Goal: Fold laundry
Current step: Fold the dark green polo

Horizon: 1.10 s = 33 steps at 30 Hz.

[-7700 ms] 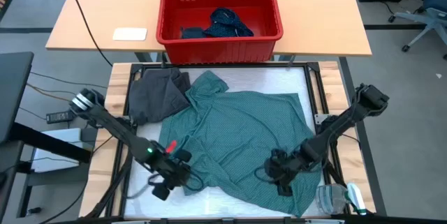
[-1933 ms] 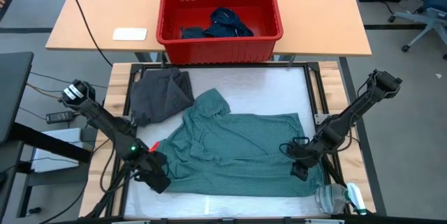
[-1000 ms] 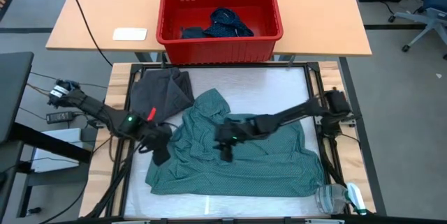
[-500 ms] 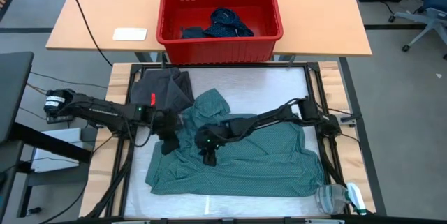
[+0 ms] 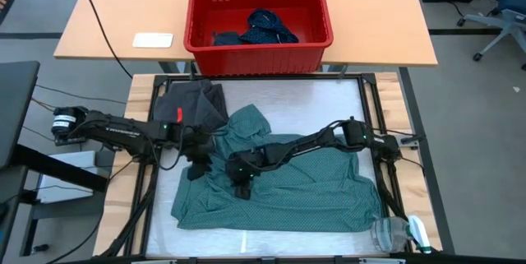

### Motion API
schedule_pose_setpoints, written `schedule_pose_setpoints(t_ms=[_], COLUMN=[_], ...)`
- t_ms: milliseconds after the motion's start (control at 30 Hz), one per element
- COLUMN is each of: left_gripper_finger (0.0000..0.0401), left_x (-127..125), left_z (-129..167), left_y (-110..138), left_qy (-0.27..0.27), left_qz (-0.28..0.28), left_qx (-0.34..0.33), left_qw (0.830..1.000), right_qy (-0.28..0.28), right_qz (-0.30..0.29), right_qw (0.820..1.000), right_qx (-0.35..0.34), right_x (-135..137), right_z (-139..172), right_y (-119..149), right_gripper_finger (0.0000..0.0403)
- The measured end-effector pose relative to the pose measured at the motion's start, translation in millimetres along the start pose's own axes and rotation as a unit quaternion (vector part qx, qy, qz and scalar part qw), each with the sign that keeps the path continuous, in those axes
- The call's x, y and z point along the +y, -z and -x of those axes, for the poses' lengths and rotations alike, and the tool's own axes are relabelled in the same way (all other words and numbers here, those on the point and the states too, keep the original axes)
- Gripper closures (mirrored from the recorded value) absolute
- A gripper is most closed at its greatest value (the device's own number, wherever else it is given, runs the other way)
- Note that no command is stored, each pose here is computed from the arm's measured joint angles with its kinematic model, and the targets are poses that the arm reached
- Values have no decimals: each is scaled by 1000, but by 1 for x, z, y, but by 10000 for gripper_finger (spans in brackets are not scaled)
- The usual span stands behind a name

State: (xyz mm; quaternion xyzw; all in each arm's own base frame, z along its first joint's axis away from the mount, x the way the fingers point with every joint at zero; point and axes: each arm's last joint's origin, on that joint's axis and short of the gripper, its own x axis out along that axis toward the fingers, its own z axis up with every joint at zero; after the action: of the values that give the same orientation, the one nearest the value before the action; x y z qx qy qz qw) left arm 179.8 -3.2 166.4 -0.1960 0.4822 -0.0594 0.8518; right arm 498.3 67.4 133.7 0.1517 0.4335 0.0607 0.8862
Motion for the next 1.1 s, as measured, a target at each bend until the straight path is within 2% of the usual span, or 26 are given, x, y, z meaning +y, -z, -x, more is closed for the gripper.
schedule_pose_setpoints(t_ms=[100,133,300,467,600,733,833,933,1100], left_gripper_finger=[241,241,241,241,241,241,241,241,241], left_x=[1,1,1,4,8,14,19,25,36], left_z=[0,0,0,1,2,4,5,1,-9], left_y=[0,0,0,-1,-3,-8,-11,-11,-14], left_qy=[-1,-1,-7,-57,-114,-126,-107,-69,-70], left_qz=[2,2,-7,-22,-49,-57,-57,-32,16], left_qx=[-1,-1,-2,-15,-31,-50,-52,-38,-27], left_qw=[1000,1000,1000,998,992,989,991,996,997], right_qy=[15,21,72,126,134,137,152,160,158], right_qz=[-16,-21,-40,-36,-34,-34,-36,-43,-42], right_qw=[1000,1000,997,991,990,990,987,985,986], right_qx=[0,-2,-1,4,19,25,31,35,39], right_x=[1,2,8,10,7,7,6,4,6], right_z=[10,16,56,88,91,89,87,84,80], right_y=[-3,-6,-17,-21,-19,-18,-14,-9,-3], right_gripper_finger=[380,389,396,398,400,400,401,402,402])
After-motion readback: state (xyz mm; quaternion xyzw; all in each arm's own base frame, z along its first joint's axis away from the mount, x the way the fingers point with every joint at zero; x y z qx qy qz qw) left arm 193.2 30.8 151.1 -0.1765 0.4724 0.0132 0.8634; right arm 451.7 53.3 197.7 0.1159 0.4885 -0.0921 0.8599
